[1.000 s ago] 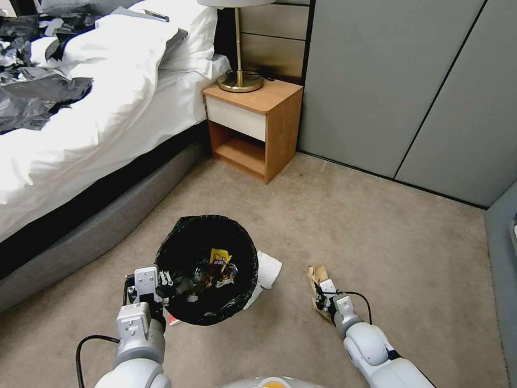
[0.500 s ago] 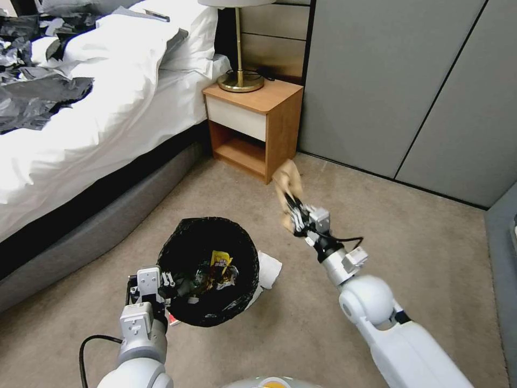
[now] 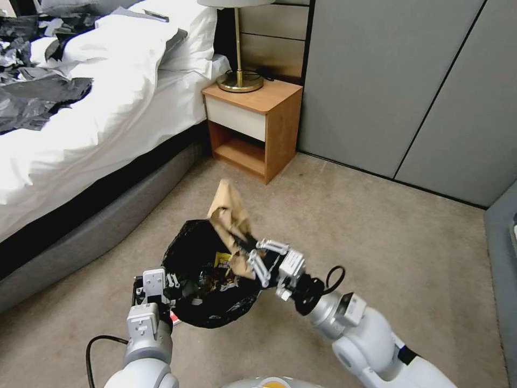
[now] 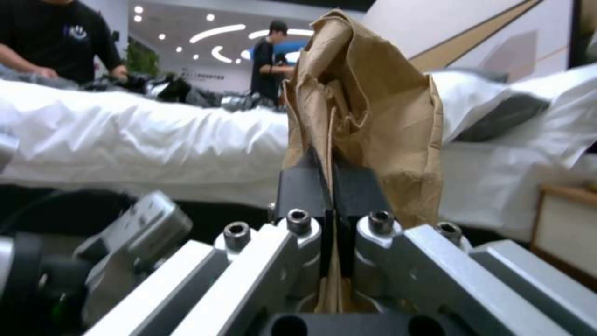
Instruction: Pick up the trash bin, then pick up the garbage from the floor and place it into the trash bin.
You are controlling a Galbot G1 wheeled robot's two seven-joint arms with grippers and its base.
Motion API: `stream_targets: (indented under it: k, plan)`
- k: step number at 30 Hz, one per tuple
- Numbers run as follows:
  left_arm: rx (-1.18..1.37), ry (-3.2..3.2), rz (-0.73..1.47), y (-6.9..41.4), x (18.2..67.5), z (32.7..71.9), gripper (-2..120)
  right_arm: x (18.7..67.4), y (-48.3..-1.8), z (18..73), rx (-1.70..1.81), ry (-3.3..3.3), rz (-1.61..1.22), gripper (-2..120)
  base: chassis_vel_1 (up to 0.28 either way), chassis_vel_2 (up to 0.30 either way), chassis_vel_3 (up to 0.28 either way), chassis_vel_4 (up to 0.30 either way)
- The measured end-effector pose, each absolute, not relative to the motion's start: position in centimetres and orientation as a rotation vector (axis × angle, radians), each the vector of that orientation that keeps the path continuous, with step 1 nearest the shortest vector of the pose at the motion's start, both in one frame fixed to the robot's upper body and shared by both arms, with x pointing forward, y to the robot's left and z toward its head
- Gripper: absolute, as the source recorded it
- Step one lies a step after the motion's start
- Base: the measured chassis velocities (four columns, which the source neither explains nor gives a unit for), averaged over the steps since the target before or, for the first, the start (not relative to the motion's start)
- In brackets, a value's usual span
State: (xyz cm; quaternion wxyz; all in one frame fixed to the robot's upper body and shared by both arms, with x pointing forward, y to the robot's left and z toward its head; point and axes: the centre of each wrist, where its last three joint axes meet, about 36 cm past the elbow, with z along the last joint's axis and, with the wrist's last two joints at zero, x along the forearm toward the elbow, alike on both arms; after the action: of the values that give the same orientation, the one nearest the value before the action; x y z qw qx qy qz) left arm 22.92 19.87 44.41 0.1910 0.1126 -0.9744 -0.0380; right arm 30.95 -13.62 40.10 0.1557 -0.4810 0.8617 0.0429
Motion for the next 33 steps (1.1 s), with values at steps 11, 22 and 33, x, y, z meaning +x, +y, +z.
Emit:
stream_targets:
  k: [11,22,33]
  plan:
    - [0.316,-2.74,-0.104,19.8,22.7,44.6,0,31.1,-12.2,35.9,-1.413,2.597,0.131,0,0.0,0.0,0.0,0.0]
    - [0.31,-2.747,-0.099,19.6,22.8,44.6,0,31.0,-11.6,34.0,-1.436,2.662,0.091,36,0.0,0.0,0.0,0.0]
    - [0.308,-2.751,-0.098,19.5,22.9,44.7,0,30.5,-12.6,34.3,-1.45,2.662,0.063,76,0.0,0.0,0.0,0.0]
